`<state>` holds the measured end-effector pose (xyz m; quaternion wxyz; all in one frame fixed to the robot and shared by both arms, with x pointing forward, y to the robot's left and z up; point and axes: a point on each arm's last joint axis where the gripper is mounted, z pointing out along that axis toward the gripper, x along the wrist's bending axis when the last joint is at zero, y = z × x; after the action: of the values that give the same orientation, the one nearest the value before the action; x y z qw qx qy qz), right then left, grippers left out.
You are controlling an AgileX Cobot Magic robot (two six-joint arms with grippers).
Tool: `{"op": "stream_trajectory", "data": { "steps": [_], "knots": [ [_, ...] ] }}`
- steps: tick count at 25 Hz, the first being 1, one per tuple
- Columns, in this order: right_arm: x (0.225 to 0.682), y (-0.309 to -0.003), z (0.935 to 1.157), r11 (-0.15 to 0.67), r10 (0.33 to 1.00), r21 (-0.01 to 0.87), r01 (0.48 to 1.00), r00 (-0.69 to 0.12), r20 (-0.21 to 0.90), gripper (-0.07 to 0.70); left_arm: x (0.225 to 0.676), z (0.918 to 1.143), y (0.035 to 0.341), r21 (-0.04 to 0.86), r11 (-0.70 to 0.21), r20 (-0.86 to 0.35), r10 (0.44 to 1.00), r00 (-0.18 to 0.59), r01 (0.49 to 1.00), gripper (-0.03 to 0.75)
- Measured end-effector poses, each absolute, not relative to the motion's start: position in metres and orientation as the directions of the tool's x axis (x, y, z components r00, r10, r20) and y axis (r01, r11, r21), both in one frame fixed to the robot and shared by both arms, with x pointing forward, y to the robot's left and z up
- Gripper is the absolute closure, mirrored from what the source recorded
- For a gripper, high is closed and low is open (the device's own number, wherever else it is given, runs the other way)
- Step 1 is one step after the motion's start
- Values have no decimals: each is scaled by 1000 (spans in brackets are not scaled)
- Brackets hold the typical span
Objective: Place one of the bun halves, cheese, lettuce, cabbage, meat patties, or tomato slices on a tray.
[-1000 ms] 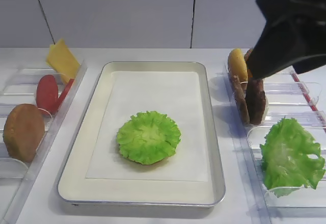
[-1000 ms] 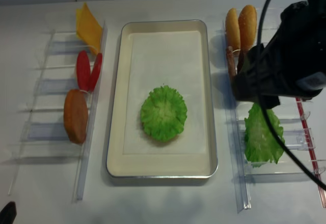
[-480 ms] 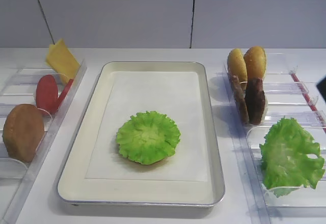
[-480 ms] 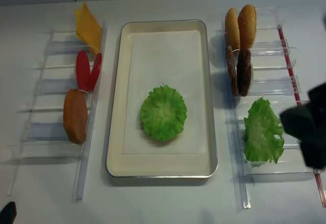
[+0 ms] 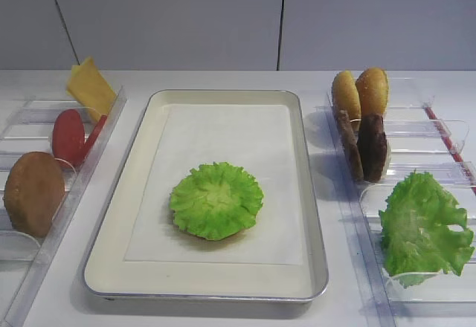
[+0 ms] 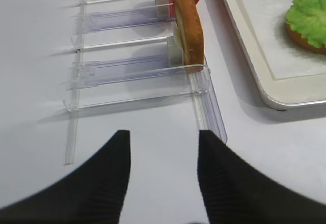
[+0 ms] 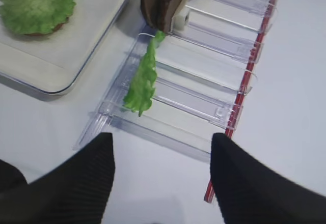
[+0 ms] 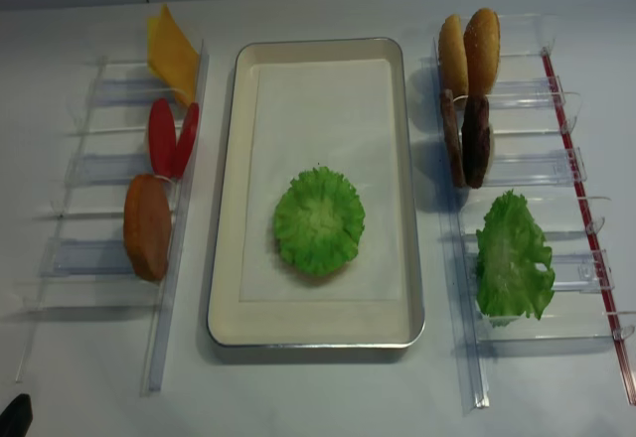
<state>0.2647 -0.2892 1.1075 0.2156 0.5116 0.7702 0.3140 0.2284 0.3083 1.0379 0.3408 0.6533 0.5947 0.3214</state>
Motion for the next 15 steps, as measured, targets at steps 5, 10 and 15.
{"op": "stream_trajectory", "data": {
  "steps": [5, 10, 15],
  "knots": [
    [250, -296, 1089, 200, 960, 728, 656, -281, -11, 186, 228, 1038, 308, 828, -60, 15, 996, 86, 558, 420],
    [237, -299, 1069, 114, 986, 751, 650, -168, -4, 186, 228, 1038, 308, 828, -60, 15, 996, 86, 558, 420],
    [236, -297, 1055, 40, 996, 785, 618, -85, 16, 186, 228, 1038, 308, 828, -60, 15, 996, 86, 558, 420]
  ]
}}
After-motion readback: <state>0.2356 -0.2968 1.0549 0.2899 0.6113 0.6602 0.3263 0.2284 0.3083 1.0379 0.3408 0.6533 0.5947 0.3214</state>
